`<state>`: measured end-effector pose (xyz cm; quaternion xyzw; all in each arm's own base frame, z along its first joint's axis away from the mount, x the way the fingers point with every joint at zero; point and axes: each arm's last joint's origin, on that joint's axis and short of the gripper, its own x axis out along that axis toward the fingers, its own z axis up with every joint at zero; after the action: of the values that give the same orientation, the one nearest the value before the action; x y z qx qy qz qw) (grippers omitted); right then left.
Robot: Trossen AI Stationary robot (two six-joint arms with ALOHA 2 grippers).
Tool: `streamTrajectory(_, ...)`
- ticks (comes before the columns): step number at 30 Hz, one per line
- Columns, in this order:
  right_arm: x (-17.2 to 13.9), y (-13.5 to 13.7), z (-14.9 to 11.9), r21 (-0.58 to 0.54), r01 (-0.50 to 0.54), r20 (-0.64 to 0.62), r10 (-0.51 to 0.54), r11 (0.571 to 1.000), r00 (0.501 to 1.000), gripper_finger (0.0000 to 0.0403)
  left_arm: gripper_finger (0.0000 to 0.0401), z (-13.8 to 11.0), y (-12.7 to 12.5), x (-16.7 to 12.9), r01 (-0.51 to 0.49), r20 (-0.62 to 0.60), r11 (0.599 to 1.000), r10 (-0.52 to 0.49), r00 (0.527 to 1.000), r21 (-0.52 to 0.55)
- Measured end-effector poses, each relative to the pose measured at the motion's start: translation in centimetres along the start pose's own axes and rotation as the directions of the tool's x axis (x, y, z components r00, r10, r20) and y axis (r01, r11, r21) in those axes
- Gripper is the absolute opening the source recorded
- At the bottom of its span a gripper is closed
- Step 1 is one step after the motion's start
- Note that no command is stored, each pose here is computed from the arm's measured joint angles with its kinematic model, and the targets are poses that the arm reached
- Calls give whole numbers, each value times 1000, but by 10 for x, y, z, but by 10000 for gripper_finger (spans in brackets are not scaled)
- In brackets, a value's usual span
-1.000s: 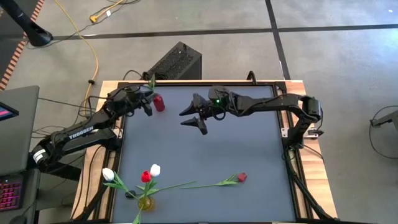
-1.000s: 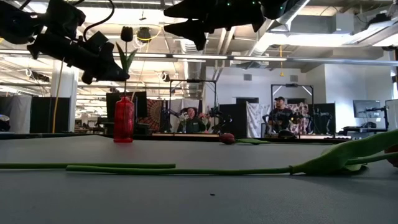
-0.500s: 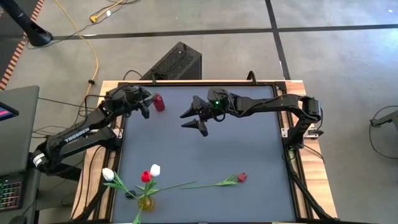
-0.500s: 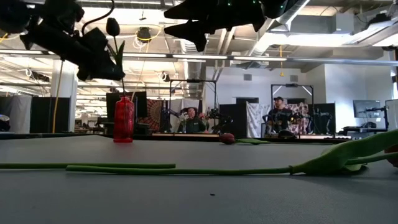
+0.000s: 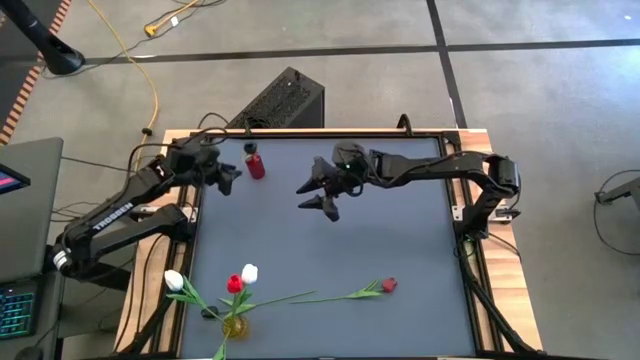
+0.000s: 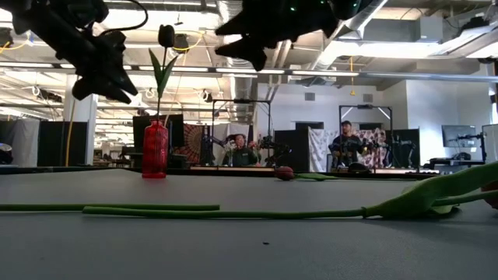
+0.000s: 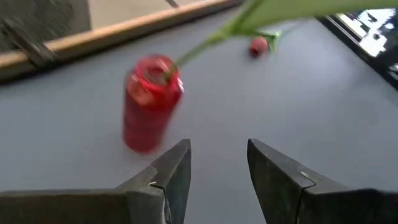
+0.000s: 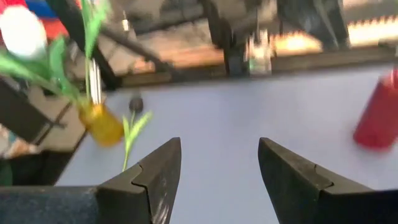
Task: Sort flowers into vase by color
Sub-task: Put the top dark red tulip into the red vase
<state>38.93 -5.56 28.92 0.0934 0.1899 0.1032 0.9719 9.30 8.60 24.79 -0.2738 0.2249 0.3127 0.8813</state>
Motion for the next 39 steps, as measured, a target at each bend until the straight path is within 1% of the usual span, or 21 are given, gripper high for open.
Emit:
streamTrajectory(3, -7, 2, -5, 8, 9, -85, -8, 1000, 996, 240, 146, -5, -4, 0, 52, -64, 998, -54, 997, -24)
streamTrajectory(6, -16, 5, -13, 30, 21, -206, -14, 999, 978, 240, 145, -11, -9, 0, 85, -126, 996, -88, 988, -31)
streamTrajectory(8, -24, 7, -20, 59, 35, -298, -16, 998, 954, 240, 143, -16, -14, 0, 102, -163, 994, -105, 981, -23)
streamTrajectory(12, -35, 9, -32, 107, 85, -442, -29, 991, 896, 240, 139, -24, -22, 0, 126, -228, 992, -127, 965, -18)
streamTrajectory(16, -37, 14, -41, 154, 109, -524, -12, 982, 852, 240, 137, -32, -31, -1, 136, -282, 991, -134, 950, -13)
streamTrajectory(22, -34, 36, -49, 200, 106, -592, 33, 974, 805, 240, 137, -43, -46, -5, 213, -353, 977, -199, 914, 2)
streamTrajectory(27, -28, 63, -55, 228, 87, -628, 78, 970, 774, 240, 137, -52, -58, -9, 245, -373, 968, -206, 904, 58)
streamTrajectory(33, -23, 94, -60, 246, 54, -650, 123, 968, 750, 240, 137, -62, -70, -16, 322, -412, 939, -247, 877, 123)
streamTrajectory(35, -22, 102, -62, 259, 76, -661, 119, 963, 741, 240, 137, -65, -73, -18, 352, -424, 925, -265, 866, 141)
streamTrajectory(39, -23, 117, -68, 299, 163, -696, 99, 940, 711, 240, 137, -71, -80, -22, 422, -446, 891, -313, 838, 166)
